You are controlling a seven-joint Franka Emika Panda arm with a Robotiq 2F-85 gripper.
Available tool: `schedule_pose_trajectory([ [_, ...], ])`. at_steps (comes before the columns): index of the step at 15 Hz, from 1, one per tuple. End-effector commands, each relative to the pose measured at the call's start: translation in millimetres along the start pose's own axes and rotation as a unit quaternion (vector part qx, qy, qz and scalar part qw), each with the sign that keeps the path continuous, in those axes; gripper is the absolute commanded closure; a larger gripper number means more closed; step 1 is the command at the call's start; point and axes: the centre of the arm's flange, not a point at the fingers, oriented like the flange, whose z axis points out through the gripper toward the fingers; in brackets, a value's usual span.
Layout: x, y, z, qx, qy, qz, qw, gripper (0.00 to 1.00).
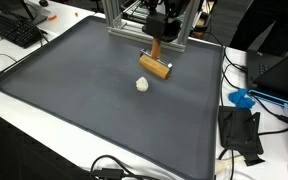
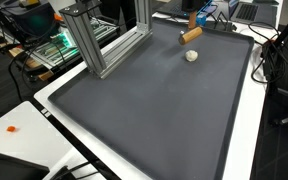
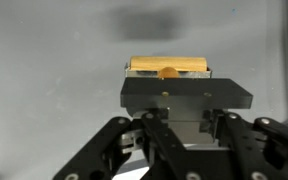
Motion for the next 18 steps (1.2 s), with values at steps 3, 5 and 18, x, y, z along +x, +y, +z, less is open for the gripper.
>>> schedule_pose_trajectory([
  [3, 31, -14, 24, -0.024, 0.008, 0.068, 0.9974, 0.78],
  [5, 39, -14, 32, -0.029, 0.01, 0.084, 0.996, 0.78],
  [18, 55, -1, 57, -0.042, -0.045, 0.129, 0.9897, 0.78],
])
